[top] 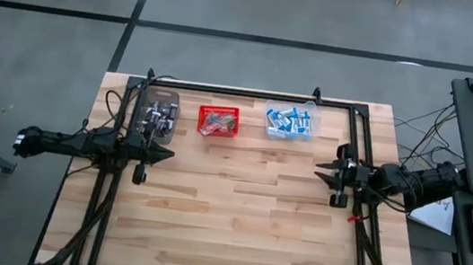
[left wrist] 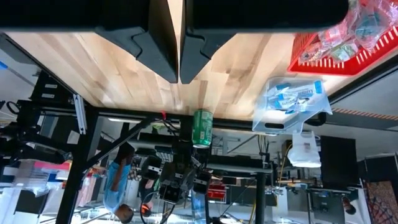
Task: Sort candy
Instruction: Return to Home Position
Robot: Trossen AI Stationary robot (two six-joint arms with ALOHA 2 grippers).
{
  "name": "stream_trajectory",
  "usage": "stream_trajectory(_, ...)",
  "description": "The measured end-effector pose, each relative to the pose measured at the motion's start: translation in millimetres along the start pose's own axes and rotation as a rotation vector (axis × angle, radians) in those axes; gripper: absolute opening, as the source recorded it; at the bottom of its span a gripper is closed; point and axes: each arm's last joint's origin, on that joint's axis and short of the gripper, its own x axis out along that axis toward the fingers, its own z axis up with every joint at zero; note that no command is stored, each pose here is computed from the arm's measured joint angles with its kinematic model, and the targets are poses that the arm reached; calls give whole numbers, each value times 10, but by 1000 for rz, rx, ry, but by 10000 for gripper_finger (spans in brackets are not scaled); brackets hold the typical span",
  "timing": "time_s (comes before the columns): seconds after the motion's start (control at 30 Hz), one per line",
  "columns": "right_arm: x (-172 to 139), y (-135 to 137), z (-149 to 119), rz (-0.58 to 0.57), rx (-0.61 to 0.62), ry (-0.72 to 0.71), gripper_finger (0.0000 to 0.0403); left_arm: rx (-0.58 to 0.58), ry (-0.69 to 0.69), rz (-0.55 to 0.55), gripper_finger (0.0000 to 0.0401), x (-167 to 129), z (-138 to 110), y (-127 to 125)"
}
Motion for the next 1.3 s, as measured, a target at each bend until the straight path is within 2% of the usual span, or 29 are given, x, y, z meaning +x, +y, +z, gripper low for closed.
stream_trajectory(0.23,0,0,-1,0,0,0,96,0,0,0,0,0,0,0)
stream_trajectory(0.87,0,0,-1,0,0,0,77,0,-1,0,0,0,1,0)
stream_trajectory(1.3,0,1,-3,0,-1,1,91,0,-1,0,0,0,1,0)
